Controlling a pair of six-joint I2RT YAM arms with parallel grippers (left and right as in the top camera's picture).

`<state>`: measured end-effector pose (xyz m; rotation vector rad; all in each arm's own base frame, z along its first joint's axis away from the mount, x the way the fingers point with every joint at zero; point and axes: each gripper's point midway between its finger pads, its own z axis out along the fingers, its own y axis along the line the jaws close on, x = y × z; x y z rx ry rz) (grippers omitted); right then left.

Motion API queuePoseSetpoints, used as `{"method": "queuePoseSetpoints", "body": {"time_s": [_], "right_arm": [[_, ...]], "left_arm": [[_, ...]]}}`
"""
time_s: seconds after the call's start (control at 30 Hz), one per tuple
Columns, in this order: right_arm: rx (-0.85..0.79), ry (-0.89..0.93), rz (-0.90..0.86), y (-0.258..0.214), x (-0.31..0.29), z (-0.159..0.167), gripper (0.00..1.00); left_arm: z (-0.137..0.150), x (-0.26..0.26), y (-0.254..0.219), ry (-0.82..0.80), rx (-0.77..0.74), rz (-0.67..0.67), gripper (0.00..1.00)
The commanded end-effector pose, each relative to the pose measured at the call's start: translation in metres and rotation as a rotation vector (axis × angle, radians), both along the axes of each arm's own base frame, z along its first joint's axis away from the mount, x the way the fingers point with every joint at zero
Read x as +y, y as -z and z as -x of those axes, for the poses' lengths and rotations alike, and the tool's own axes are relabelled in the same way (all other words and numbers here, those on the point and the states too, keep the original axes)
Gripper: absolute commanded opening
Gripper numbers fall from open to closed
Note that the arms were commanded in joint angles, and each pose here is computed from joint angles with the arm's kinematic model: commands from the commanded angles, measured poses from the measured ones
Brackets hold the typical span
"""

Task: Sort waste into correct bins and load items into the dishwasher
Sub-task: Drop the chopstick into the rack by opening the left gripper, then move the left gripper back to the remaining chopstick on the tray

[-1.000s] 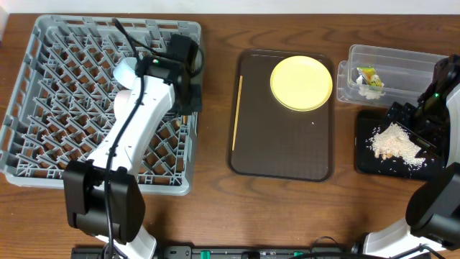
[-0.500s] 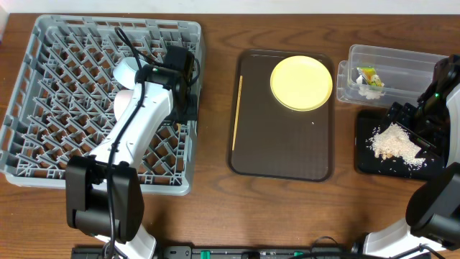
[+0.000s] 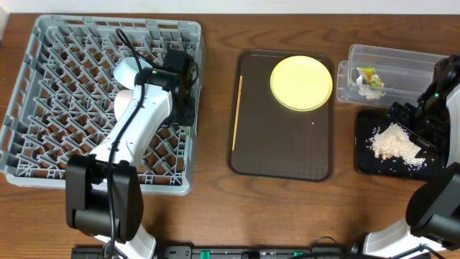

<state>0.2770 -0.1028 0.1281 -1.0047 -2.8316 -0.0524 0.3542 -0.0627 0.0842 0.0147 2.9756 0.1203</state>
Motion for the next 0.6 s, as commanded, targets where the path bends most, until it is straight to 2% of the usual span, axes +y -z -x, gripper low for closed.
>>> {"method": "queuePoseSetpoints", "body": {"time_s": [0.0,0.17,0.3,0.4,0.57], "right_arm": [[-0.023,0.008,0.005,-0.007,0.001,0.0,0.99],[-0.024,0.008,0.006,-0.007,0.001,0.0,0.99],[-0.026,0.008,0.007,-0.007,0.0,0.0,0.99],[-0.027,0.008,0.007,-0.007,0.0,-0.001,0.99],[-0.026,0.008,0.007,-0.007,0.0,-0.001,0.99]], "left_arm": [[-0.014,-0.01,-0.026,0.022,-0.088,0.027,0.53],[-0.03,-0.038,-0.062,0.079,-0.244,0.076,0.53],[-0.034,-0.083,-0.076,0.172,-0.314,0.183,0.53],[-0.036,-0.114,-0.073,0.213,-0.336,0.229,0.55],[-0.041,-0.151,-0.046,0.177,-0.316,0.273,0.56]]}}
